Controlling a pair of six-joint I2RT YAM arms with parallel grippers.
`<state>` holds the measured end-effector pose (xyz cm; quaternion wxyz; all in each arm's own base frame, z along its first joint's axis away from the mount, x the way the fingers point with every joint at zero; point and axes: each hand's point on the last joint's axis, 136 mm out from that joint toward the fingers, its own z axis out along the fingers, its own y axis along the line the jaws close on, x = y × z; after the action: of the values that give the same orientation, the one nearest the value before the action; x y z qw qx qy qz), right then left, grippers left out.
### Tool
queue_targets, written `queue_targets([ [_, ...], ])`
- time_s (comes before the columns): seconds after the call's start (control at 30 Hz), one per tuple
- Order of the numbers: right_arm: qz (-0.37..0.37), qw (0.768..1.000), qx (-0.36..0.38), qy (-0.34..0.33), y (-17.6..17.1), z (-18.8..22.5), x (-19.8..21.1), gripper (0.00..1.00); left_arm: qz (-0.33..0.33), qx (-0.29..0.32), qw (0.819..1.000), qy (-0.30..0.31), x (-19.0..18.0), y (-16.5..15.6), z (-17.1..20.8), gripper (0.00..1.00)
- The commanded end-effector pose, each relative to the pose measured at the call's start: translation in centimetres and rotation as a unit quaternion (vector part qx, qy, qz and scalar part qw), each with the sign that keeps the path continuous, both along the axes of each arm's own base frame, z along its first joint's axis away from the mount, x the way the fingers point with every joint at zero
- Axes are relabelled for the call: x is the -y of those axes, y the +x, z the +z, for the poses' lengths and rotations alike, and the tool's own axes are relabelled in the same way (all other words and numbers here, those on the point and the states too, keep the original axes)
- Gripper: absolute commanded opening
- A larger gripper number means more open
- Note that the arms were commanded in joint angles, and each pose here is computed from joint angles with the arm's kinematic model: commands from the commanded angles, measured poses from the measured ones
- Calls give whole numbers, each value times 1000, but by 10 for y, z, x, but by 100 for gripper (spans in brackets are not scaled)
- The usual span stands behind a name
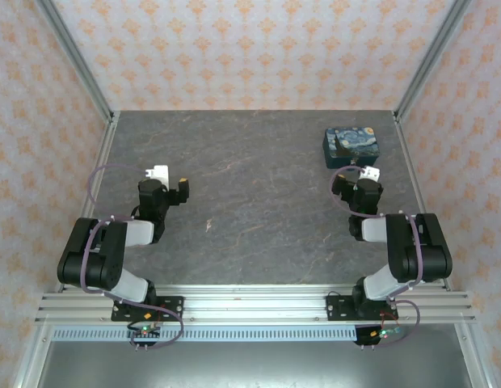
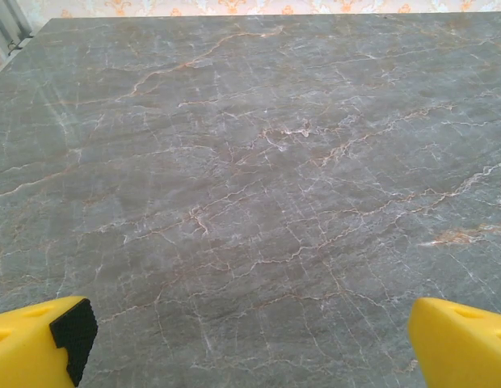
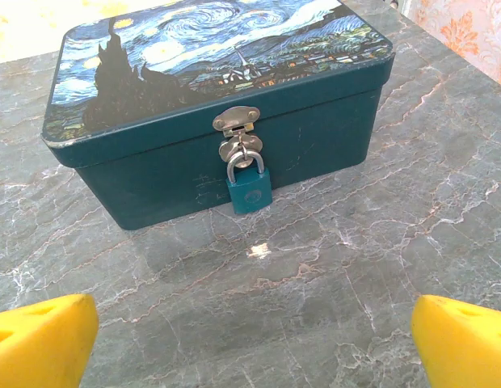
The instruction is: Unlock a padlock with a key
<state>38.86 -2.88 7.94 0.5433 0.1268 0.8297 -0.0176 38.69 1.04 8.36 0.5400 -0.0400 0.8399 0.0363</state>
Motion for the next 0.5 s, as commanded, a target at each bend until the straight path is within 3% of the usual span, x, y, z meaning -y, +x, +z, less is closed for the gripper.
queue_targets([
  [0.0, 9, 1000, 13, -7, 5, 9, -3, 99, 4, 14, 1000, 8, -3, 6, 10, 100],
  [0.47, 10, 1000, 12, -5, 6, 9, -3, 99, 24, 10, 1000, 2, -11, 7, 9, 100],
])
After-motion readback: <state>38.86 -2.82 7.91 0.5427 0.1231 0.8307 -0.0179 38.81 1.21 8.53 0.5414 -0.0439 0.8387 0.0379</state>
